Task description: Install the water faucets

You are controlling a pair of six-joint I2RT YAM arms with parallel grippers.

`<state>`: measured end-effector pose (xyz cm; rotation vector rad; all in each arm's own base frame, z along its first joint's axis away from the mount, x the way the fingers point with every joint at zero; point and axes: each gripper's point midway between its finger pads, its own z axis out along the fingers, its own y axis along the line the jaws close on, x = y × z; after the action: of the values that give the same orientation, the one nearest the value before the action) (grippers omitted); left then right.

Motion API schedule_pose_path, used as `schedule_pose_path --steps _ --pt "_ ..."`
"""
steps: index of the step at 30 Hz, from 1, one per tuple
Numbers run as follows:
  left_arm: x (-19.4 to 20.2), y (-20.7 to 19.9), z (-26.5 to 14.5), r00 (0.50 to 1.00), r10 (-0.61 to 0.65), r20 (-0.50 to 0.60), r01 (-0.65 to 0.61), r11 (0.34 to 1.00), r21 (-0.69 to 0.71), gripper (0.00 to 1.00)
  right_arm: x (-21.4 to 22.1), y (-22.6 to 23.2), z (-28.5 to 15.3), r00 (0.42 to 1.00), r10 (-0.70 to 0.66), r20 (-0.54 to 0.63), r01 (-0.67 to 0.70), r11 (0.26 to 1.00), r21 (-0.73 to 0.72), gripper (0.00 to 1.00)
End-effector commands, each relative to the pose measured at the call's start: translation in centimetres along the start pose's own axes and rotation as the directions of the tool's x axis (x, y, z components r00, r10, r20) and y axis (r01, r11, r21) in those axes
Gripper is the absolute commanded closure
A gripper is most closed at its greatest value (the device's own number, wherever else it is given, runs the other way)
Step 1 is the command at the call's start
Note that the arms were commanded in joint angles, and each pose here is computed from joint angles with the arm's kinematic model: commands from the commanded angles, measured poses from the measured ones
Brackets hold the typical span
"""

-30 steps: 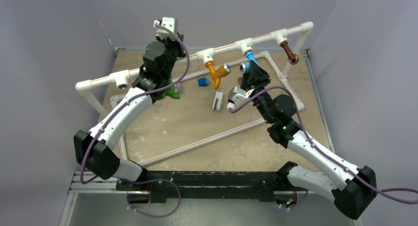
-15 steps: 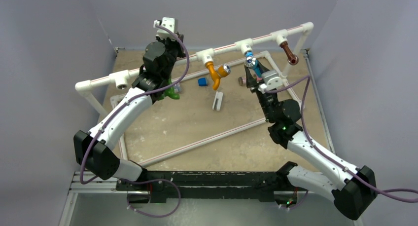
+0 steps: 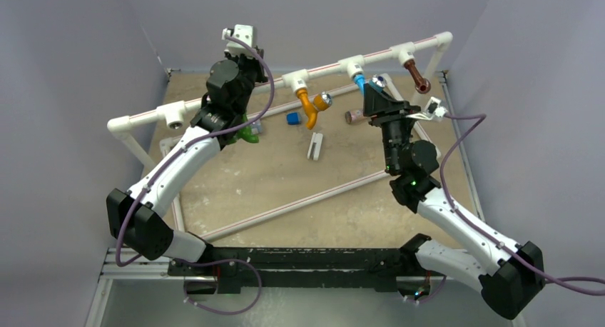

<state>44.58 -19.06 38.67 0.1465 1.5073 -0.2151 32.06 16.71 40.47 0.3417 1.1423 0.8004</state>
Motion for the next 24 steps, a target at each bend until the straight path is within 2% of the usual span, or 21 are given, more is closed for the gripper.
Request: schedule_pose_path --steps 1,5,10,13,16,24 --pt "17.2 -1.6 -3.3 0.855 0.191 -0.481 -0.138 0.980 0.143 1.00 4.0 5.6 -2.0 0.833 0.491 -0.254 -0.517 0.855 -0.039 1.00" --pt "17.0 -1.7 -3.3 0.858 0.189 -0.478 -0.135 0.980 0.145 1.00 4.7 5.1 -2.8 0.708 0.656 -0.262 -0.666 0.743 0.060 1.00" --pt "16.9 -1.8 -3.4 0.860 0.186 -0.476 -0.129 0.980 0.150 1.00 5.7 4.3 -3.3 0.594 0.762 -0.258 -0.751 0.640 0.162 1.00" --pt "16.8 -1.8 -3.4 0.861 0.185 -0.473 -0.128 0.980 0.151 1.00 6.7 3.9 -3.9 0.492 0.828 -0.270 -0.805 0.551 0.221 1.00" --pt "16.7 -1.9 -3.5 0.862 0.184 -0.473 -0.126 0.980 0.152 1.00 7.8 3.3 -4.2 0.419 0.866 -0.273 -0.828 0.488 0.276 1.00" --pt "16.7 -1.9 -3.5 0.862 0.184 -0.472 -0.125 0.980 0.153 1.00 9.6 0.6 -5.0 0.346 0.907 -0.239 -0.837 0.414 0.358 0.97"
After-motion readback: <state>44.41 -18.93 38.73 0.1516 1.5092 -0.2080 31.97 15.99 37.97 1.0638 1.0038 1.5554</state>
